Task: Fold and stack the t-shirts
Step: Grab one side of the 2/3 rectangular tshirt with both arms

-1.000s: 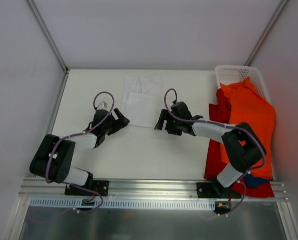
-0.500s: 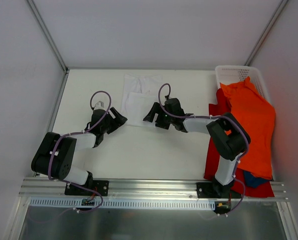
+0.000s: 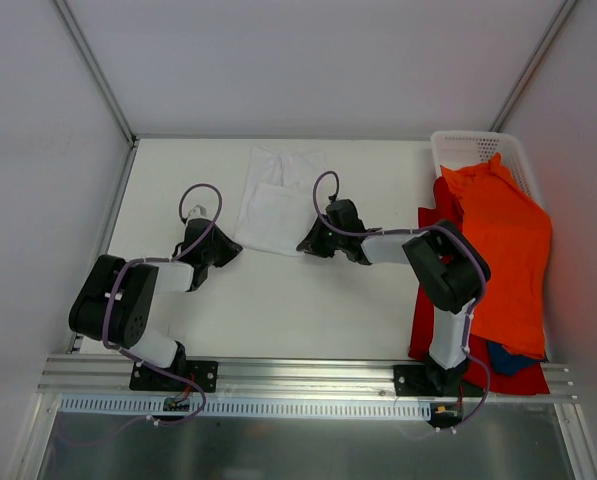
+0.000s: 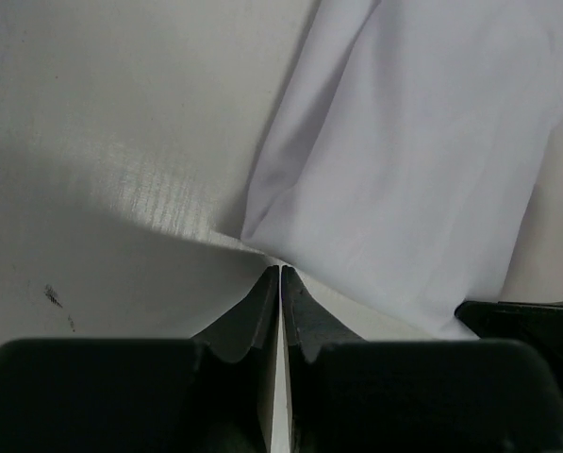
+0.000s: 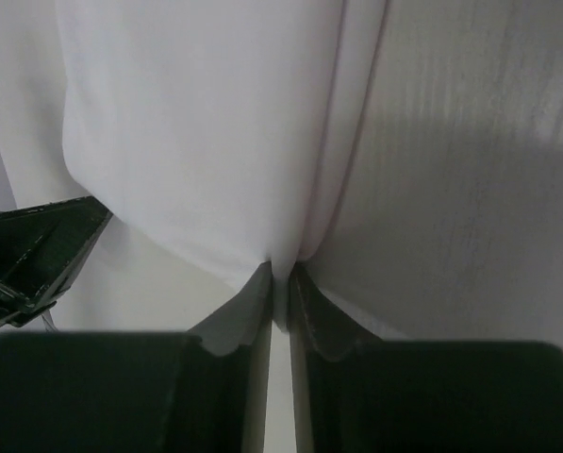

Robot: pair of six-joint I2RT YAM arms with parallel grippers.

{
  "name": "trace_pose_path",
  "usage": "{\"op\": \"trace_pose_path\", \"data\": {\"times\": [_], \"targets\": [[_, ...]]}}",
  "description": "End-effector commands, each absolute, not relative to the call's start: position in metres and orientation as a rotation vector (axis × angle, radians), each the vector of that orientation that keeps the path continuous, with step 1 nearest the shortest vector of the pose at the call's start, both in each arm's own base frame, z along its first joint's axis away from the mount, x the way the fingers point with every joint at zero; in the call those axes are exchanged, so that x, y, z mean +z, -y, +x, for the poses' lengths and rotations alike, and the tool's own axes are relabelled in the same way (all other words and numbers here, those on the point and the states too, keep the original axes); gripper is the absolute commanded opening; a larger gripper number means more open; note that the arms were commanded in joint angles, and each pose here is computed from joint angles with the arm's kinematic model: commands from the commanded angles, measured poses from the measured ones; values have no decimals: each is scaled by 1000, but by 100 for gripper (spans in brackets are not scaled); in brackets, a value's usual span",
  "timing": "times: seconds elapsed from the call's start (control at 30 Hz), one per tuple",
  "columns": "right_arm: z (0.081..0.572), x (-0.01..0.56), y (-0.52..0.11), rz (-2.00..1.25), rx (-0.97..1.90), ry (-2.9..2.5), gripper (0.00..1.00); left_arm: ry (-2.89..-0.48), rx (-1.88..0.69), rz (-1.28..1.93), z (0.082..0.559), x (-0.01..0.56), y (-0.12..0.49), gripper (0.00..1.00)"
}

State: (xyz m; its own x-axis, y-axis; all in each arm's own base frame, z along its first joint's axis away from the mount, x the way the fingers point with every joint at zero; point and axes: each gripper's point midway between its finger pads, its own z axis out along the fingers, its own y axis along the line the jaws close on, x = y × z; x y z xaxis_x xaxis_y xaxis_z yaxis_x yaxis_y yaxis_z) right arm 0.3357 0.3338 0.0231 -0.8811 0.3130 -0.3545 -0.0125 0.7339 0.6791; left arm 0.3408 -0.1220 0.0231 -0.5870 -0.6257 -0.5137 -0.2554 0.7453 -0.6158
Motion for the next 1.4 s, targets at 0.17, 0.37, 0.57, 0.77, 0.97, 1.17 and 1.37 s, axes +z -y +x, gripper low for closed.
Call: {"op": "trace_pose_path", "data": {"times": [0.17,0.37,0.57,0.77,0.97,1.17,1.37], "targets": [[316,-3,-321,238,895,-2571,3,-2160,-660,-672,358,30,125,3],[316,-3,-320,238,887,-2568,0,-2133,-560,-722,348,32,106,79],[318,-3,-323,240,892,-2569,0,-2133,-523,-712,343,33,100,92],[318,-3,-323,235,889,-2570,0,-2162,-556,-727,344,21,107,83],[316,-7,-319,230,874,-2580,1,-2177,-590,-750,352,8,113,75],[316,-9,-317,232,871,-2584,0,-2189,-644,-754,359,5,123,55],[317,-11,-317,233,868,-2586,0,-2202,-656,-733,356,5,126,7]]}}
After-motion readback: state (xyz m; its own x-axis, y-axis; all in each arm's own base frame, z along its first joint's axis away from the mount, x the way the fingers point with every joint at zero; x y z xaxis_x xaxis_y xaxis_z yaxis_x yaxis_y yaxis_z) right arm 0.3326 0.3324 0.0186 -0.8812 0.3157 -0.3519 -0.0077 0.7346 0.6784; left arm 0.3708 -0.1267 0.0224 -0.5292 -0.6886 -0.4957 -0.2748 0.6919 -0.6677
